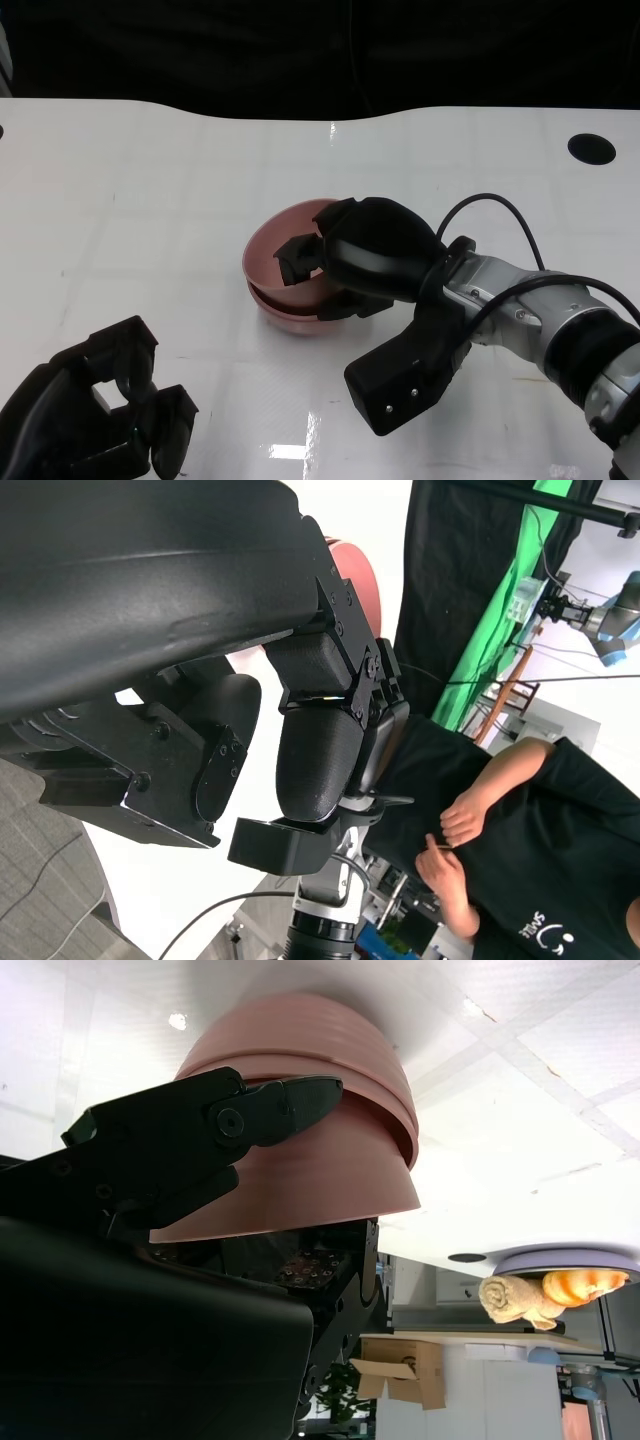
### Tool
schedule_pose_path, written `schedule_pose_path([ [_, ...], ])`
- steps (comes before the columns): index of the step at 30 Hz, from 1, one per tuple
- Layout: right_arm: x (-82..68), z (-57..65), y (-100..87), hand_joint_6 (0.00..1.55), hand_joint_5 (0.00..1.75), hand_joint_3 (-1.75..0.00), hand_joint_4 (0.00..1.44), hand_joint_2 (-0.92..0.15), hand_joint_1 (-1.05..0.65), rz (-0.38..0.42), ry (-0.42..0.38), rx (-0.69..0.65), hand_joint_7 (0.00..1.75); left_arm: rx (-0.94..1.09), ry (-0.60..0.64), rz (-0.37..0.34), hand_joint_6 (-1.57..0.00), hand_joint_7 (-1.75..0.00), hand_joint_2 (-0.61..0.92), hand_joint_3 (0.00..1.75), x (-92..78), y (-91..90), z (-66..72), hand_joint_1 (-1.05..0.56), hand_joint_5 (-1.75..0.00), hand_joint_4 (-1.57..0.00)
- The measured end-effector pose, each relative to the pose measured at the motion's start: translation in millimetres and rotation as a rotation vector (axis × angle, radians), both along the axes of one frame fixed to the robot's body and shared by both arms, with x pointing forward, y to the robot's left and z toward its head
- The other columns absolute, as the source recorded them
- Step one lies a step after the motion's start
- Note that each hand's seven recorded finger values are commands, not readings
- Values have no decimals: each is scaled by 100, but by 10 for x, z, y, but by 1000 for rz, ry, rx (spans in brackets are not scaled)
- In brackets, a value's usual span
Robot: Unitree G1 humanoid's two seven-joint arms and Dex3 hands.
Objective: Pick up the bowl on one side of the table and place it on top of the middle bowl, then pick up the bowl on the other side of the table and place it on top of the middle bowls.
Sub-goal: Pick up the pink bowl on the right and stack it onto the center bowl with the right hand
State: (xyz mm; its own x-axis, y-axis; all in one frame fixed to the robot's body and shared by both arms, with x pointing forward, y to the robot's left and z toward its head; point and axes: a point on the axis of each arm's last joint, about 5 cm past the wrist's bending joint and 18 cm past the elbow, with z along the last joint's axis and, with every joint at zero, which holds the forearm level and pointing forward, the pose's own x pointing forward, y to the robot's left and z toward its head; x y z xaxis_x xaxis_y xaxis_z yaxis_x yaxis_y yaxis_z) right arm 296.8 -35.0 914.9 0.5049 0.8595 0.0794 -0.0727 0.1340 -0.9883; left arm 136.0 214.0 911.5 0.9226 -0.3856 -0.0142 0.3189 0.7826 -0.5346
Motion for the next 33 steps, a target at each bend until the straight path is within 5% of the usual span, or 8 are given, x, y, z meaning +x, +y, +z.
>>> schedule_pose_path([
  [2, 0, -1, 2, 89, 172, -14, 81, -92, -34, 1, -1, -1, 76, 2, -2, -1, -90, -175, 75, 158, 0, -3, 4, 16, -175, -109],
  [4, -1, -5, 3, 89, 174, -9, 80, -92, -32, 0, -3, 3, 82, 4, -1, 1, -90, -175, 76, 159, 0, -5, 6, 16, -175, -109],
  [5, -2, -7, 4, 82, 174, -9, 81, -92, -30, 0, -5, 5, 104, 4, 0, 4, -90, -175, 76, 159, 0, -5, 7, 16, -175, -109],
  [7, -3, -17, 6, 79, 175, -7, 81, -92, -30, -2, -7, 10, 113, 4, 0, 4, -90, -175, 76, 159, 0, -6, 6, 16, -175, -109],
  [24, 2, -24, 15, 85, 175, -5, 82, -92, -31, -9, -8, 15, 98, 16, 4, 0, -90, -175, 77, 158, 2, -17, 1, 16, -175, -109],
  [25, 4, -19, 16, 41, 73, -32, 34, -92, -67, -11, 12, 6, 43, 16, 4, 0, -90, -175, 77, 158, 2, -17, 1, 16, -175, -109],
  [27, 18, -27, 5, 11, 15, -59, 7, -92, -95, -38, 80, -59, 10, 14, 4, 0, -90, -175, 77, 158, 2, -20, 0, 16, -175, -109],
  [33, -60, -273, -31, 0, 0, -77, 0, -92, -105, -169, 109, -134, 0, 19, 1, 7, -90, -175, 78, 158, -4, -27, 16, 17, -175, -109],
])
